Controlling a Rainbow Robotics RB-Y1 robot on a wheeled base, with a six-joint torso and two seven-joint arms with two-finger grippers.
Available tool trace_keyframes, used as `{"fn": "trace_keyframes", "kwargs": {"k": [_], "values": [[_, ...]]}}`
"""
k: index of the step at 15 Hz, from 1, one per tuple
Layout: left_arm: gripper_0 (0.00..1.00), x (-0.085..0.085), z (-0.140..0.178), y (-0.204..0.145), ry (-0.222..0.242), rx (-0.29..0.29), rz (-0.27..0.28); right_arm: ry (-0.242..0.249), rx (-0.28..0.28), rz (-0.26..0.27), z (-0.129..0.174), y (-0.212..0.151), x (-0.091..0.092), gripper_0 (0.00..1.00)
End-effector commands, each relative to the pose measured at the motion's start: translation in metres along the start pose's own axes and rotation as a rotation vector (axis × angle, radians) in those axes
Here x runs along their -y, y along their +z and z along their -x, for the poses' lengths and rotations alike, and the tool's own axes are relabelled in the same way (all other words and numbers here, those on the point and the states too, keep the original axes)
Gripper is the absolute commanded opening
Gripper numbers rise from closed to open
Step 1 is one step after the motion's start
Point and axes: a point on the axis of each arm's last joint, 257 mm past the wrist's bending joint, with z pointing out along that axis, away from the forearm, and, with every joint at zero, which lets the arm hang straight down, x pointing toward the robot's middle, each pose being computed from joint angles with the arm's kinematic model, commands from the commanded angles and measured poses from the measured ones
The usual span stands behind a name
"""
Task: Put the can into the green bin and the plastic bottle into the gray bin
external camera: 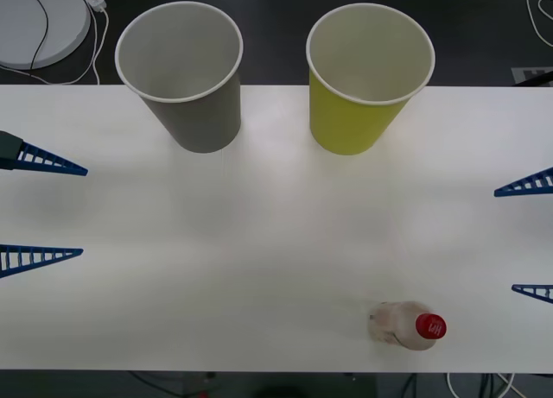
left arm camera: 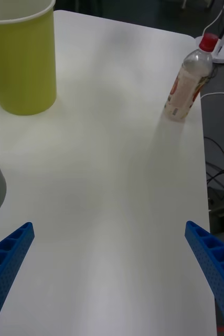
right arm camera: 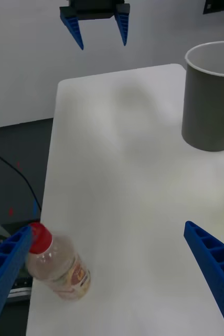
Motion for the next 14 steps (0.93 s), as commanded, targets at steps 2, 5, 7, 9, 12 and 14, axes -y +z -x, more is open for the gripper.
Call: {"fn": "trace_keyframes", "kwargs": {"k": [2, 5, 7, 9, 12, 14], "values": [[1.0, 0.0, 0.0, 0.0, 0.0, 0.0, 0.0, -0.054, -0.018, -0.015, -0.028, -0.022, 0.0, 1.0], [1.0, 0.0, 0.0, 0.0, 0.0, 0.0, 0.0, -0.082, -0.029, -0.029, -0.05, -0.034, -0.004, 1.0], [1.0, 0.0, 0.0, 0.0, 0.0, 0.0, 0.0, -0.064, -0.03, -0.033, -0.067, -0.04, -0.01, 1.0], [1.0, 0.0, 0.0, 0.0, 0.0, 0.0, 0.0, -0.047, -0.023, -0.047, -0.082, -0.043, -0.017, 1.0], [1.0, 0.0, 0.0, 0.0, 0.0, 0.0, 0.0, -0.007, -0.003, -0.049, -0.099, -0.043, -0.032, 1.0], [1.0, 0.0, 0.0, 0.0, 0.0, 0.0, 0.0, 0.002, -0.002, -0.05, -0.108, -0.044, -0.038, 1.0]]}}
